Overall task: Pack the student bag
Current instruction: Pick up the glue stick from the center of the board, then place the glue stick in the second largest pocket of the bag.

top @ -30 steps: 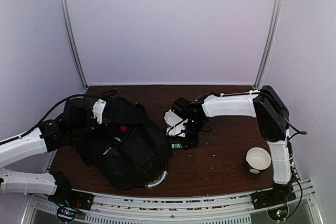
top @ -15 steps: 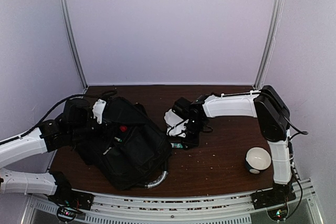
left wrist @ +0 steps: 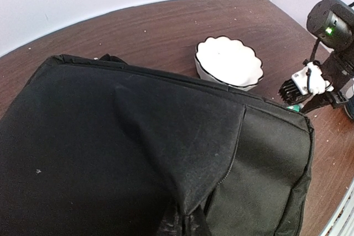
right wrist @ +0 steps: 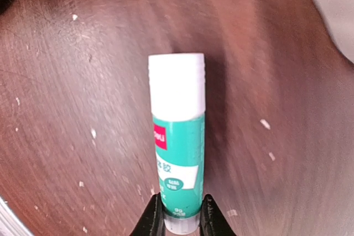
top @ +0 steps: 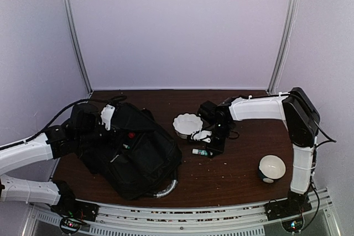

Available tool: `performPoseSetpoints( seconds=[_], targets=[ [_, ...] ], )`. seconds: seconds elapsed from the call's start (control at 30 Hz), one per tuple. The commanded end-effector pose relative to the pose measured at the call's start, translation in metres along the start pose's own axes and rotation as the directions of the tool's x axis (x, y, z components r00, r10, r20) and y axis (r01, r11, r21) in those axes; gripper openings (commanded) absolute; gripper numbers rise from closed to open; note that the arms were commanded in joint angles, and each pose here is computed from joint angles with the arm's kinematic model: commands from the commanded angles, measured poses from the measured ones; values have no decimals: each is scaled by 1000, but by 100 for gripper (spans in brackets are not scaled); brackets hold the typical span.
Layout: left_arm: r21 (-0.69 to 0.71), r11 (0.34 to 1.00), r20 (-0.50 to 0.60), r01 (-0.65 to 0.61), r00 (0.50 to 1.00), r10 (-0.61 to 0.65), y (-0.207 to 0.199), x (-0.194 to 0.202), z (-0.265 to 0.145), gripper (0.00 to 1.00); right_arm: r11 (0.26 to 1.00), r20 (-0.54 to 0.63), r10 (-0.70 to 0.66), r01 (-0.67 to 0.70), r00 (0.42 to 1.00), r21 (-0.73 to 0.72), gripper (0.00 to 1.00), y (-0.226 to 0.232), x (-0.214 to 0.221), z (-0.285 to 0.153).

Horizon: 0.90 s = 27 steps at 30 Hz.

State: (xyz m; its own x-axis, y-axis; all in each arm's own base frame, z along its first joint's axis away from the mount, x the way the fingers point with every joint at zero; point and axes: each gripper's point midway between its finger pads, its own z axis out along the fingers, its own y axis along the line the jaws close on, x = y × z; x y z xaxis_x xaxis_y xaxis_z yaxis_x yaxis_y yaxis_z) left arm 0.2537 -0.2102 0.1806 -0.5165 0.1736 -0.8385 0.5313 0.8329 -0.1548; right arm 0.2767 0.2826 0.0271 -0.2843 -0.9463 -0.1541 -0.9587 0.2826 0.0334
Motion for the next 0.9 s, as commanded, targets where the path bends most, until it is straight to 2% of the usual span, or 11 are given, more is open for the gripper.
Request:
performPoseSetpoints(
  seconds=[0.0, 0.17, 0.3, 0.6, 0.87],
  targets=[
    [76, 997, 233, -19, 972, 1, -21, -70, -13, 0, 994, 48, 95, -97, 994, 50, 12, -10, 3, -33],
    [90, 996, 236, -15, 972, -7, -23, -71, -9, 0, 991, 166, 133, -132, 977, -16, 11, 1, -13, -70],
    [100, 995, 230, -14, 973, -9, -25, -70, -5, 0, 989, 274, 126, -100, 954, -105, 11, 26, -43, -97],
    [128, 992, 246, 0, 969, -32, -29, -75, -8, 0, 969, 331, 114, -32, 937, -244, 12, 91, -111, -106],
    [134, 991, 256, 10, 966, -45, -29, -75, -12, 0, 946, 368, 228, -117, 901, -301, 13, 112, -176, -111]
  ],
)
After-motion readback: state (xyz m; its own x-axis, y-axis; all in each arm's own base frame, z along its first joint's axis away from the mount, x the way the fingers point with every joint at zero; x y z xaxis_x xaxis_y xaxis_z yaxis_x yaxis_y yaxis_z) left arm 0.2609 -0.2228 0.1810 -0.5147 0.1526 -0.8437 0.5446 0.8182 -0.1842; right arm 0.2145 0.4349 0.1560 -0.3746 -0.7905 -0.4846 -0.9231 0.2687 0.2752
